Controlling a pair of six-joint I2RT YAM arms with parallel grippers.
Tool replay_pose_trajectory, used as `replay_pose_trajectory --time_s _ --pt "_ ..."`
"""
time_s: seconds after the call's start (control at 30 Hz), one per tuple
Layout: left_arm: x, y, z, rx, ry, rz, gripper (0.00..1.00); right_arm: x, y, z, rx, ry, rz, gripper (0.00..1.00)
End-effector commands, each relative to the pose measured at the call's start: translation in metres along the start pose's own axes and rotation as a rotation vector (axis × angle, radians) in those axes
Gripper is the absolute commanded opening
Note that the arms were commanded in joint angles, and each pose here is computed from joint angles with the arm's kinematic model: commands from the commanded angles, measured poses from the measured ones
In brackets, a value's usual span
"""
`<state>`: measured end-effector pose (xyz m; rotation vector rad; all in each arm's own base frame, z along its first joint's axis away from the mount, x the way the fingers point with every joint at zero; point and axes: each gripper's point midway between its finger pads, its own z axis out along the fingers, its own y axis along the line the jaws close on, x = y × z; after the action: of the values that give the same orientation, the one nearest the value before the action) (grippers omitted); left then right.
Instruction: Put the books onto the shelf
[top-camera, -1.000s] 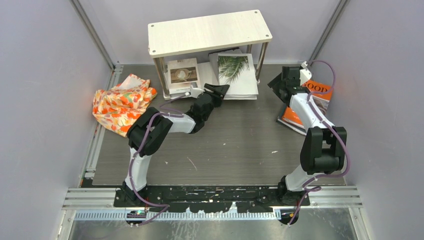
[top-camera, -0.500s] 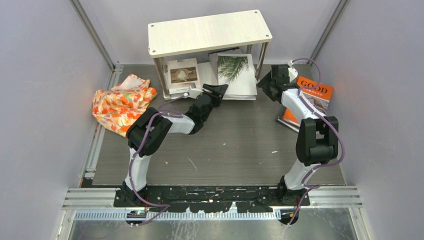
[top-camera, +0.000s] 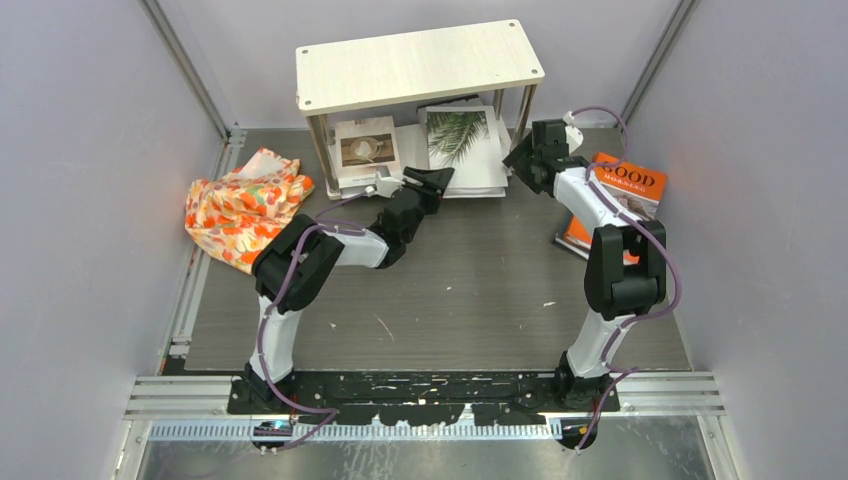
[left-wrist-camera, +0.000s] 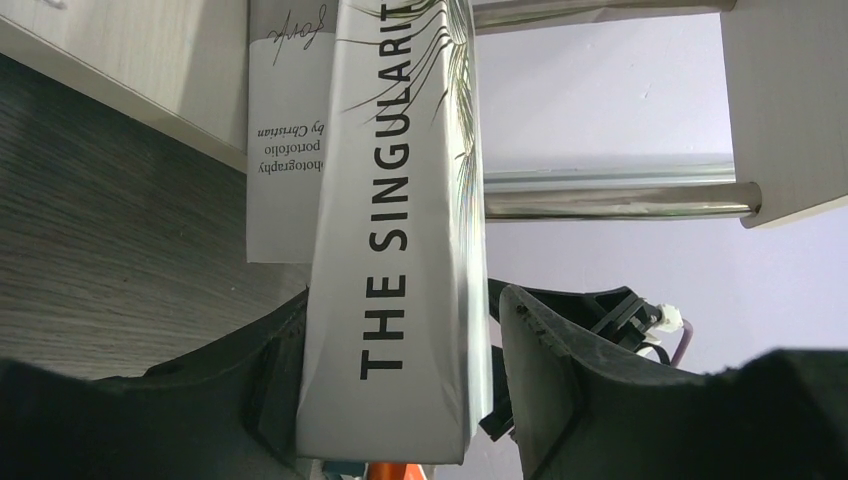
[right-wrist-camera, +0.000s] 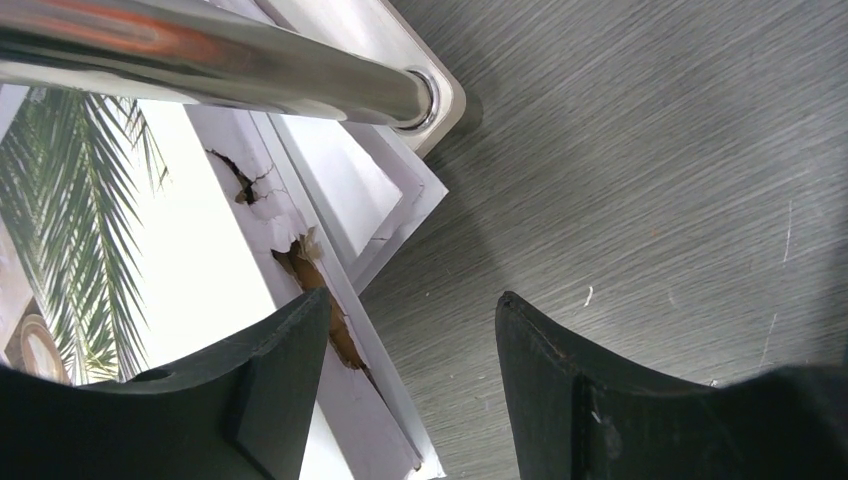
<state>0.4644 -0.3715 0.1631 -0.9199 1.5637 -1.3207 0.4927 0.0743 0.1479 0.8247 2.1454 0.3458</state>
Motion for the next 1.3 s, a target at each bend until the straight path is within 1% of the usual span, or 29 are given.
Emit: replay_pose_trajectory --time_s 0.0,0.47,0.7,0.9,1.07,1.27 --pt "-0.008 -0.050 -0.006 0.124 -0.023 -0.041 0.62 -0.012 0.027 -0.005 -0.069 -0.025 0.004 0.66" --pt "0.005 -0.056 0.018 0.156 0.036 -0.052 0.67 -0.023 0.037 0.007 -0.079 -0.048 -0.022 0.67" --pt "0.010 -0.056 0.029 0.163 0.080 -0.066 0.68 -0.038 0.035 0.007 -0.056 -0.096 -0.047 0.67" --pt "0.014 -0.053 0.032 0.159 0.090 -0.069 0.68 -0.054 0.025 -0.003 -0.028 -0.165 -0.059 0.68" --pt "0.016 -0.055 0.033 0.159 0.099 -0.066 0.68 -0.067 0.018 -0.021 -0.007 -0.216 -0.093 0.68" --pt "0.017 -0.055 0.032 0.158 0.108 -0.063 0.68 -0.071 0.006 -0.039 0.032 -0.239 -0.131 0.68"
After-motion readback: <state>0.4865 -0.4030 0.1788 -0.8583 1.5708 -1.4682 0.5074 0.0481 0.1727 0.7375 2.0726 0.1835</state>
